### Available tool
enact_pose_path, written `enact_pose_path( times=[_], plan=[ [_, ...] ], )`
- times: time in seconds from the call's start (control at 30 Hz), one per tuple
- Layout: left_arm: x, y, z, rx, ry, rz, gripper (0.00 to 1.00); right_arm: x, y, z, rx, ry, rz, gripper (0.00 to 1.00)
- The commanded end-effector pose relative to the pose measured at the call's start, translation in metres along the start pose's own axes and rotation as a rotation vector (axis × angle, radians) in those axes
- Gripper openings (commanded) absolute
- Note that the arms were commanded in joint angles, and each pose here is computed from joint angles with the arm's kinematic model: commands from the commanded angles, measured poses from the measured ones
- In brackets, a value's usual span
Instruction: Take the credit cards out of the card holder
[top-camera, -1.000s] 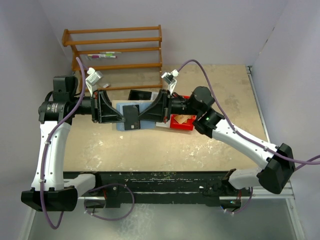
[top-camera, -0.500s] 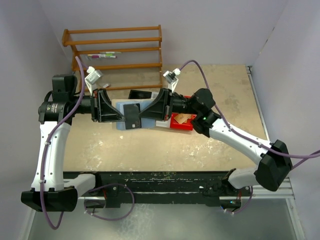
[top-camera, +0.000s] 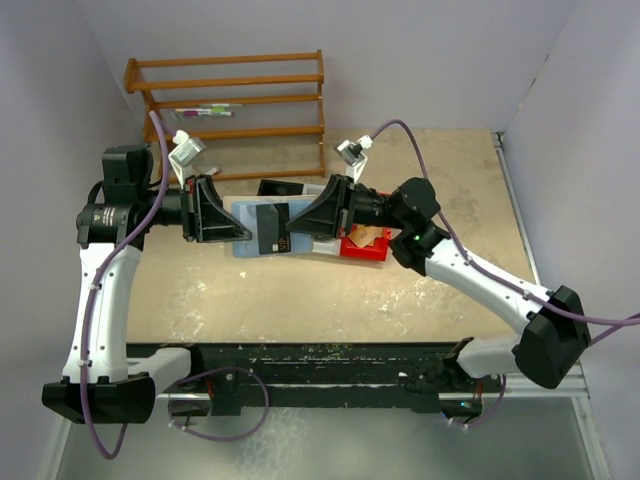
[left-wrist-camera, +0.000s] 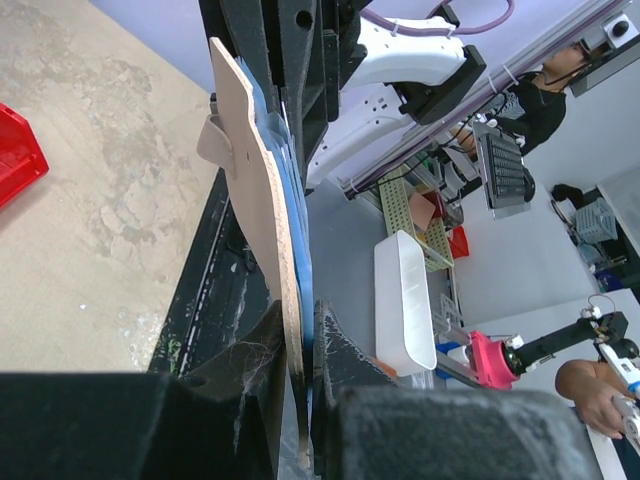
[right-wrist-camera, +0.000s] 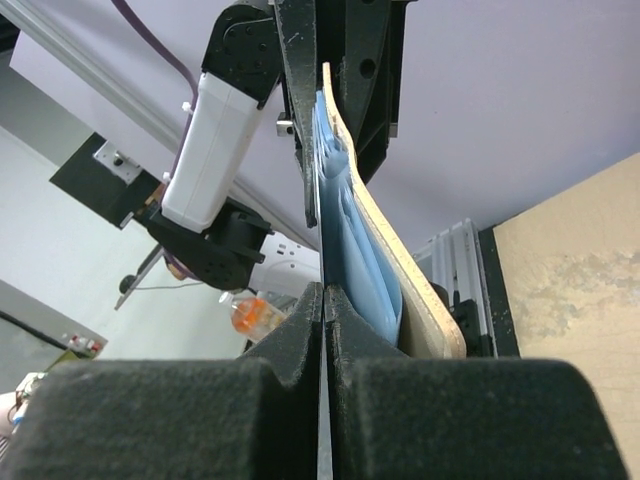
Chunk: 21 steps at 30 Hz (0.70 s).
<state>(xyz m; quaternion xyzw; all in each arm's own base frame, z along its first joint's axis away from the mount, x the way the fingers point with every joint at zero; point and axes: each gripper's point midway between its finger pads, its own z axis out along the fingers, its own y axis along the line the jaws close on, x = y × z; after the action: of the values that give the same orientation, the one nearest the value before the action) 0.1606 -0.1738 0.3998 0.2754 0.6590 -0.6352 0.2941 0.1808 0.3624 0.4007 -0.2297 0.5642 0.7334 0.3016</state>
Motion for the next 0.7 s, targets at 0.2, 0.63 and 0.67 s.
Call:
enact_pose_path(
  times=[0.2,0.63,0.67],
  plan=[
    [-0.015,0.031,-0.008,-0.281,0.000,0.162,0.00,-0.031,-0.015,-0.059,0.234,-0.056,-0.128,0.00],
    [-0.013,0.056,-0.024,-0.467,0.049,0.221,0.00,-0.034,-0.140,-0.126,0.655,-0.112,-0.025,0.00],
    [-0.013,0.055,-0.023,-0.458,0.051,0.219,0.00,-0.030,-0.157,-0.131,0.700,-0.105,-0.002,0.00]
  ],
)
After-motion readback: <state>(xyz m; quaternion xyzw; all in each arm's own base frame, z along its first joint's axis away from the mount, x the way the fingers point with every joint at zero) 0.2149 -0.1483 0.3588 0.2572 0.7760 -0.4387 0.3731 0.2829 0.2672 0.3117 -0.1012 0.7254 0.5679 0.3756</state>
